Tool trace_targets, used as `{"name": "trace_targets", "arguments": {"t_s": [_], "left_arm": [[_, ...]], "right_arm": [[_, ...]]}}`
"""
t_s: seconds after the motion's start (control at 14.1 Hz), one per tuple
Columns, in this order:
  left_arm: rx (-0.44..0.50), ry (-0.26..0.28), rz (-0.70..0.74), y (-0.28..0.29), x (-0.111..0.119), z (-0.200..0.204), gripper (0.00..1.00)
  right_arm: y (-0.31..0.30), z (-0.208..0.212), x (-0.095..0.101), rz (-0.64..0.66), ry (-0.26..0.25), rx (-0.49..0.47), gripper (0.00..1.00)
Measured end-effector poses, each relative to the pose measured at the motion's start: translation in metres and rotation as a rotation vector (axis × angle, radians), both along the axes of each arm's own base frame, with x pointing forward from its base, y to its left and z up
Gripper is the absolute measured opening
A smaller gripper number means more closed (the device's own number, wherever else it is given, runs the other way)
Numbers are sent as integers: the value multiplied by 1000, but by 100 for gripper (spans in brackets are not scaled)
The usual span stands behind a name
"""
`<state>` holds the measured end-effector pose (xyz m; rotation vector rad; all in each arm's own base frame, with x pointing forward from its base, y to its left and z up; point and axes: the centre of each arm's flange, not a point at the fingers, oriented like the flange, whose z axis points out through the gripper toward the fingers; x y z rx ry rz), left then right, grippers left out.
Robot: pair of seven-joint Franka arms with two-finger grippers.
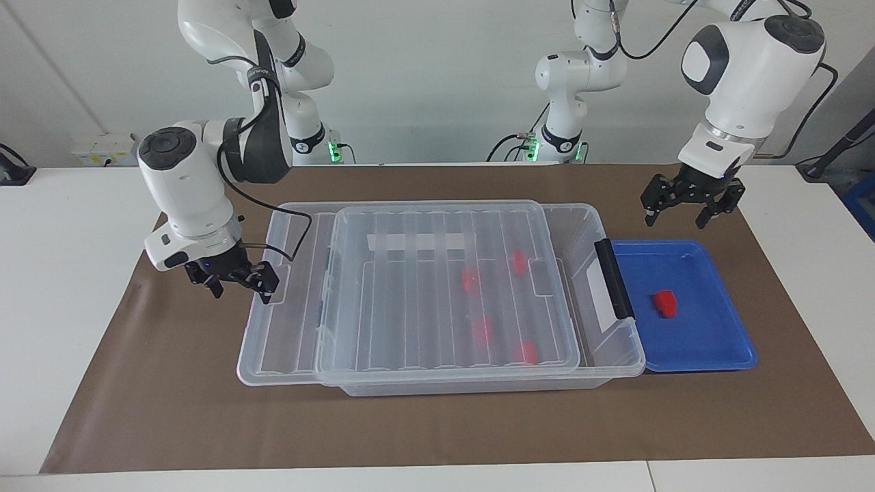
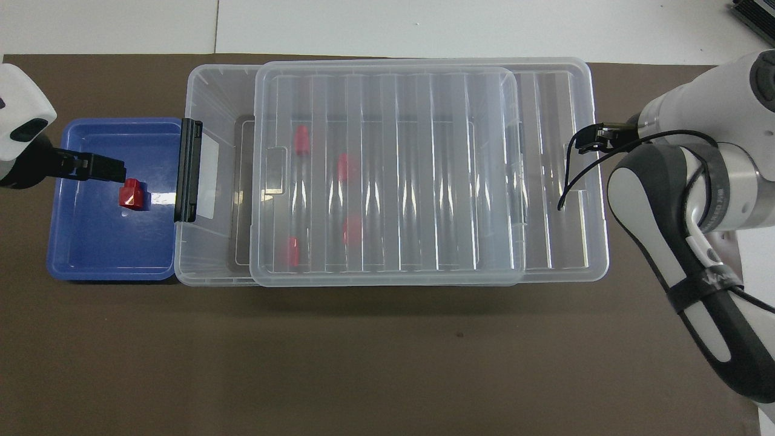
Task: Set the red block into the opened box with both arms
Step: 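Pull the clear lid toward the right arm to uncover the box, then lower the left gripper onto the red block in the blue tray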
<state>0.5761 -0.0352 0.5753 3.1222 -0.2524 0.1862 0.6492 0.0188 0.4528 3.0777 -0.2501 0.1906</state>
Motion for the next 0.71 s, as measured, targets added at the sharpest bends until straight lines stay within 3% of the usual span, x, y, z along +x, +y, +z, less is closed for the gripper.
{"name": "trace_targets", "arguments": {"t_s": [0.43, 0.71], "left_arm": [[2, -48, 39, 35, 5, 1, 100], [2, -70, 98, 73, 21, -38, 100]], "right_arm": [[-17, 1, 0, -7, 0, -39, 100], [-30, 2, -1, -22, 6, -51, 100]]}}
